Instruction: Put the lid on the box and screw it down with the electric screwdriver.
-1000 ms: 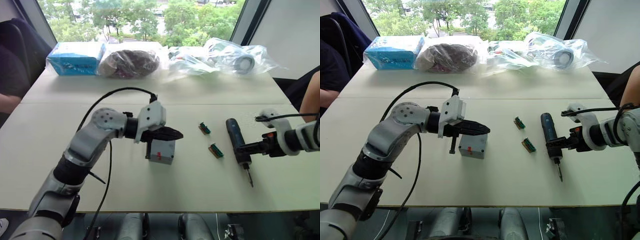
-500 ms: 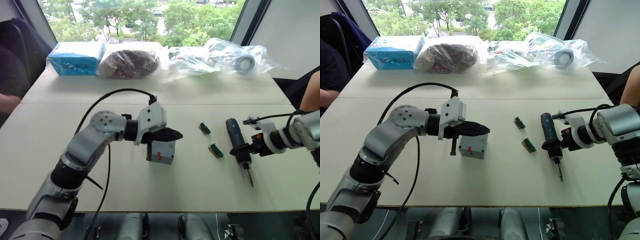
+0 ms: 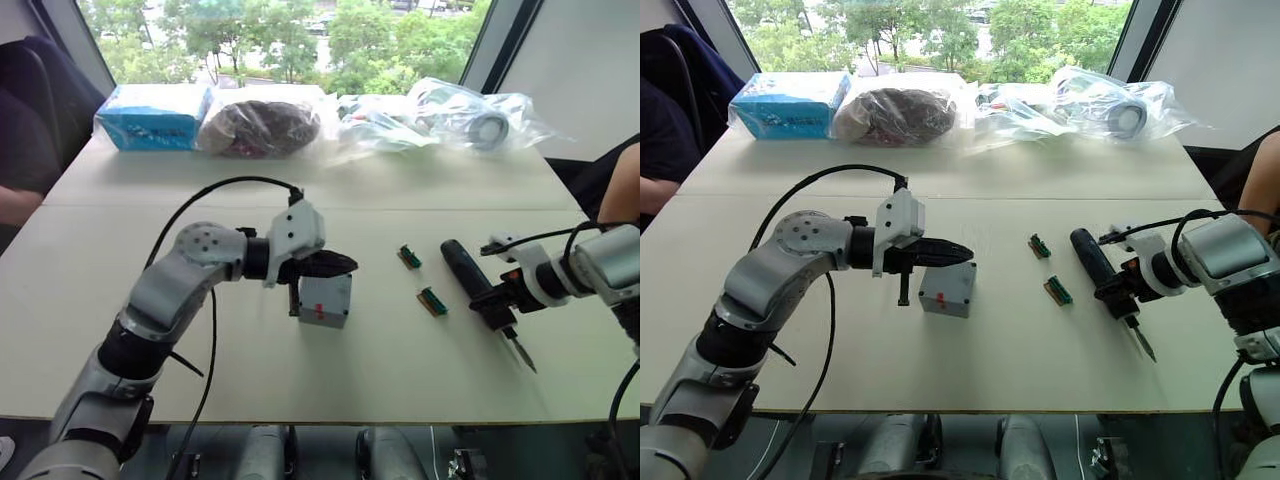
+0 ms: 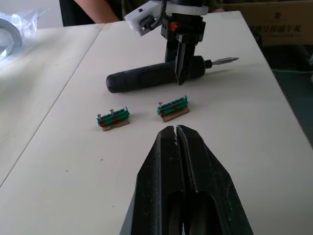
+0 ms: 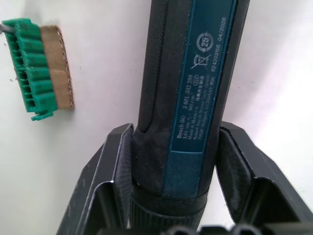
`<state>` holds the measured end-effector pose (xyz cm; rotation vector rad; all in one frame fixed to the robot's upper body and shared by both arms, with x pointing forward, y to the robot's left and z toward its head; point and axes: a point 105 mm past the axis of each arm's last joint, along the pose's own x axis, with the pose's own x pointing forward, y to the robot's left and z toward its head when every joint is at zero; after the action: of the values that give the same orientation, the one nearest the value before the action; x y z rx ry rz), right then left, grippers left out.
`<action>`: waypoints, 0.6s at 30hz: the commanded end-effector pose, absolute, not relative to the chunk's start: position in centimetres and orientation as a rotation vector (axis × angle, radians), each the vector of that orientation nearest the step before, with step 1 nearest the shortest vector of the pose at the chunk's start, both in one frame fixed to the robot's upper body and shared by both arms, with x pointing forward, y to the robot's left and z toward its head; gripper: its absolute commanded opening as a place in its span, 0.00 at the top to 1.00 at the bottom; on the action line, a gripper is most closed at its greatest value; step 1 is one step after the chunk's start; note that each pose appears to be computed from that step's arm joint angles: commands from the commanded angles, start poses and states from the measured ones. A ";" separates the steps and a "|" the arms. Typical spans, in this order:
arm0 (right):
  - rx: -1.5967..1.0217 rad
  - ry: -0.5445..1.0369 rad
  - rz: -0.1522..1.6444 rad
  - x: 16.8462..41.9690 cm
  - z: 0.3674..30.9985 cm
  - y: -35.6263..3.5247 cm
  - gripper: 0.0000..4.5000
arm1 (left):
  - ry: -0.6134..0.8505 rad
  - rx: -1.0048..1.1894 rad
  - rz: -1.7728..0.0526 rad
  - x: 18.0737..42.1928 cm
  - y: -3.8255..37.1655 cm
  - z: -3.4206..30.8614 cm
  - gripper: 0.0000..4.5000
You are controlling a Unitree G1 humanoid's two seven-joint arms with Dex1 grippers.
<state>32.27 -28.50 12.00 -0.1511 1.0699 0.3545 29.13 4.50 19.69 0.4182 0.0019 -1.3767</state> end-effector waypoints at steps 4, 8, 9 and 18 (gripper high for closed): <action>-0.084 0.385 0.459 37.4 25.6 -25.7 0.58 | -0.010 0.419 -1.336 31.1 6.5 20.6 1.00; 0.071 -0.098 0.586 36.0 31.3 -21.0 0.58 | 0.014 0.395 -1.351 31.5 6.9 20.6 1.00; 0.114 -0.152 0.590 35.5 31.6 -20.0 0.58 | 0.025 0.398 -1.355 31.6 7.0 20.5 1.00; 0.288 -0.334 0.823 29.7 28.8 -11.1 0.58 | 0.140 0.400 -1.420 31.1 6.4 17.9 1.00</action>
<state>31.28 -10.90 26.08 0.3321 -0.1694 0.8323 31.24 6.17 17.78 0.3706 0.1462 -1.4140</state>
